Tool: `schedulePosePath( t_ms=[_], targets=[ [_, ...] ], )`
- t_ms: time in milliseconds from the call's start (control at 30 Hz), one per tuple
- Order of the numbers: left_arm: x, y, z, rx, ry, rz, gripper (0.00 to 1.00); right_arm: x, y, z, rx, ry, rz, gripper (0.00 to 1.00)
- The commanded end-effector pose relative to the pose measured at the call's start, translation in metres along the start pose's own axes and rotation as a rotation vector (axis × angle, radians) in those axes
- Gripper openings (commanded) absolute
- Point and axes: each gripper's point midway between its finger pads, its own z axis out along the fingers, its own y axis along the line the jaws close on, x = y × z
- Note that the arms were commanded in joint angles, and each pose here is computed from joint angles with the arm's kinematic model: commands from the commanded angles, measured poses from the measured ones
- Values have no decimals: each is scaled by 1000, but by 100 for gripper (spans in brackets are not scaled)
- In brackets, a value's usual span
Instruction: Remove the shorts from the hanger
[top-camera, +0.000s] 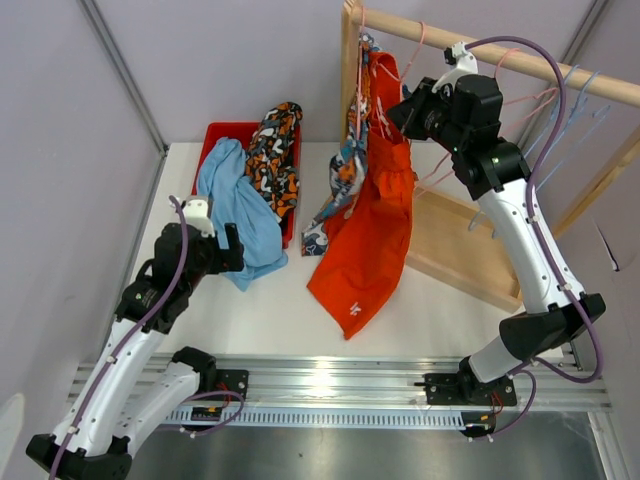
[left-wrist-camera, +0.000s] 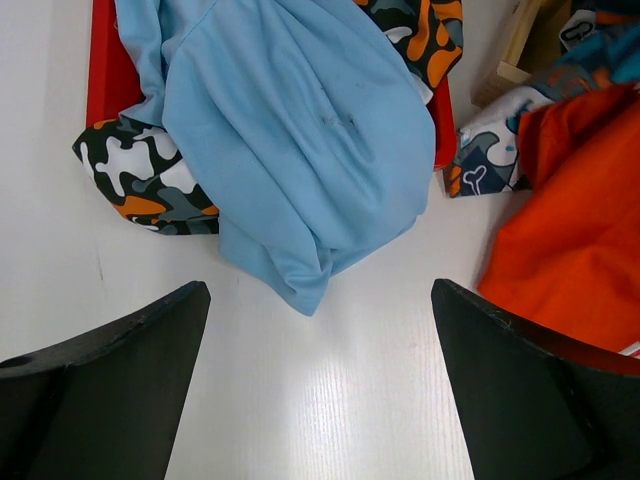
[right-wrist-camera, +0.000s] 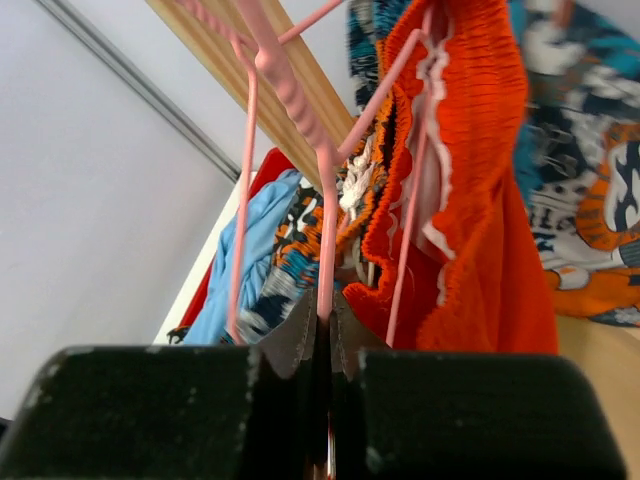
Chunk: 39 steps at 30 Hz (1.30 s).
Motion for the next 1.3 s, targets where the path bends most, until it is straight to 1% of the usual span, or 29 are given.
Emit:
schedulePosePath(
  t_ms=[0, 133, 233, 267, 333, 367, 400, 433, 467, 500, 533, 567, 600, 633, 667, 700, 767, 867, 900, 933, 967, 1100, 1267],
  targets=[
    [-13, -9, -5, 41, -53, -20, 99, -20, 13, -17, -30, -59, -7, 0],
    [-26, -22, -12, 100, -99, -9, 99, -57, 25, -44, -33, -166, -28, 0],
    [-46, -44, -22, 167, -137, -11, 99, -91, 40, -69, -51, -268, -34, 0],
    [-58, -60, -31, 212, -166, 0, 99, -107, 48, -80, -62, -310, -34, 0],
    [-79, -84, -38, 266, -195, 15, 99, -117, 54, -90, -68, -333, -25, 0],
    [-91, -108, -53, 344, -221, 37, 100, -122, 57, -96, -73, -348, -20, 0],
    [-112, -121, -65, 373, -270, 33, 99, -128, 60, -102, -79, -365, -15, 0],
    [-111, -141, -60, 403, -251, 83, 99, -132, 62, -110, -83, -379, 1, 0],
    [-123, -171, -81, 500, -277, 104, 99, -134, 62, -115, -77, -392, 16, 0],
    [-137, -189, -96, 560, -306, 112, 99, -135, 62, -118, -75, -399, 30, 0],
    [-142, -208, -104, 613, -328, 145, 99, -131, 59, -117, -55, -402, 64, 0],
    [-140, -244, -120, 708, -324, 183, 99, -132, 64, -127, -66, -417, 73, 0],
    [-150, -260, -134, 765, -352, 184, 99, -130, 65, -130, -67, -421, 83, 0],
    [-146, -281, -147, 847, -353, 213, 99, -122, 65, -127, -57, -408, 97, 0],
    [-148, -308, -162, 929, -368, 211, 99, -122, 68, -134, -64, -415, 107, 0],
    [-152, -320, -173, 978, -379, 196, 100, -120, 70, -137, -69, -411, 113, 0],
    [-145, -355, -189, 1100, -374, 199, 99, -115, 76, -142, -87, -400, 122, 0],
    [-143, -385, -211, 1214, -375, 188, 99, -111, 77, -150, -84, -387, 126, 0],
    [-135, -397, -209, 1227, -361, 202, 99, -113, 79, -158, -91, -397, 125, 0],
    [-130, -405, -217, 1271, -355, 211, 100, -111, 78, -159, -90, -394, 127, 0],
    [-129, -411, -220, 1287, -361, 205, 99, -112, 78, -162, -91, -400, 127, 0],
    [-112, -439, -212, 1297, -322, 213, 99, -113, 79, -177, -98, -412, 128, 0],
    [-105, -452, -201, 1268, -322, 210, 99, -111, 86, -186, -139, -410, 144, 0]
  ],
)
